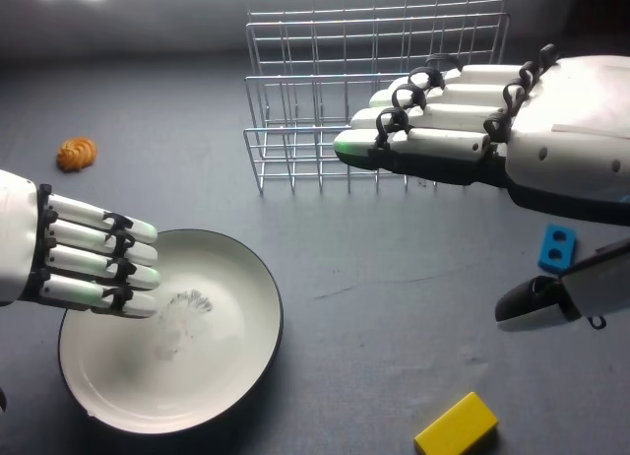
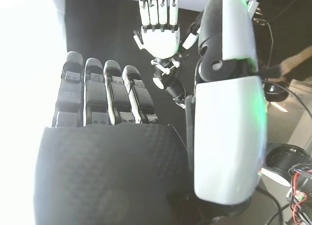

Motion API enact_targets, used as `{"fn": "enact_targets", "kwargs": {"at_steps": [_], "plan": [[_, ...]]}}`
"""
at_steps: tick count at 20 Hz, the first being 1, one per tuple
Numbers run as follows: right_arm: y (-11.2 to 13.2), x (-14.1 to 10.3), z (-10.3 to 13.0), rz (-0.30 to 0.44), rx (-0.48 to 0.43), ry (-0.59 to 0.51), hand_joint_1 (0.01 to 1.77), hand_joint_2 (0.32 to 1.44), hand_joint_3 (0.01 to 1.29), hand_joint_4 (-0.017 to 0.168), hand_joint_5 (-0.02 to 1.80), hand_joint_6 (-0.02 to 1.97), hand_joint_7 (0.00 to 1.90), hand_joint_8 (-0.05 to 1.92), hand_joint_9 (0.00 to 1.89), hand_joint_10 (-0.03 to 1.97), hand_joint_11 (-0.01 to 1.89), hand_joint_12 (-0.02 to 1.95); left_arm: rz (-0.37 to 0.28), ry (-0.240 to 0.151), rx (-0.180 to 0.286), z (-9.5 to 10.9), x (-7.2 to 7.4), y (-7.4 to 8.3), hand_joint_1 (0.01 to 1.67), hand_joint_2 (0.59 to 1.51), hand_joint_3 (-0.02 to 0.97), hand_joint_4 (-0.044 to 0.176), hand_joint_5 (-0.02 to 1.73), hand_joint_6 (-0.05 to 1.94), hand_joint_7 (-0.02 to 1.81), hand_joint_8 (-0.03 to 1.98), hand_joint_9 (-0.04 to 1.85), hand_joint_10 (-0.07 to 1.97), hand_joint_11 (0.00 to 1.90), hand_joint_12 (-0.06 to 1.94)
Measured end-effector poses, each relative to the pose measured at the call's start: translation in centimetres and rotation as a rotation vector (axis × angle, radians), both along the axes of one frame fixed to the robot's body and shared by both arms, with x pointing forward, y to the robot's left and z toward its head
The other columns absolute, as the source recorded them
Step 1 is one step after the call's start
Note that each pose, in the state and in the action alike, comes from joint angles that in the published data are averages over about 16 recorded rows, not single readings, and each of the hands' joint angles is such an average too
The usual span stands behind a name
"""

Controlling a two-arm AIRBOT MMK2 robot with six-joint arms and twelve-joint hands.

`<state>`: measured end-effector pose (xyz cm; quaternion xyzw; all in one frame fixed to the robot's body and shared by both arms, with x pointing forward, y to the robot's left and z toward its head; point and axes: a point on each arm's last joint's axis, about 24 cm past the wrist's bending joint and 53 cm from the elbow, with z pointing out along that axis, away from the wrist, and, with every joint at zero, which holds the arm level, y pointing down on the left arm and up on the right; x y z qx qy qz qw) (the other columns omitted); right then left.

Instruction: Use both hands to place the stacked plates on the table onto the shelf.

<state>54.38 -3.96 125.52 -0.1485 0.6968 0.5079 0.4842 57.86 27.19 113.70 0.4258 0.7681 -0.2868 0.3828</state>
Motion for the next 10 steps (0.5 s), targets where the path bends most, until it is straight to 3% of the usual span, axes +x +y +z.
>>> {"fn": "enact_targets", "kwargs": {"at_steps": [10], "plan": [[0.0,0.0,-0.1,0.000,-0.004,0.000,1.10,0.89,0.02,0.001,0.02,0.02,0.02,0.01,0.02,0.00,0.02,0.01,0.030,0.008,0.037,0.0,0.3,2.4,0.02,1.095,0.009,0.000,0.02,0.00,0.01,-0.01,0.02,0.00,0.02,-0.01]]}}
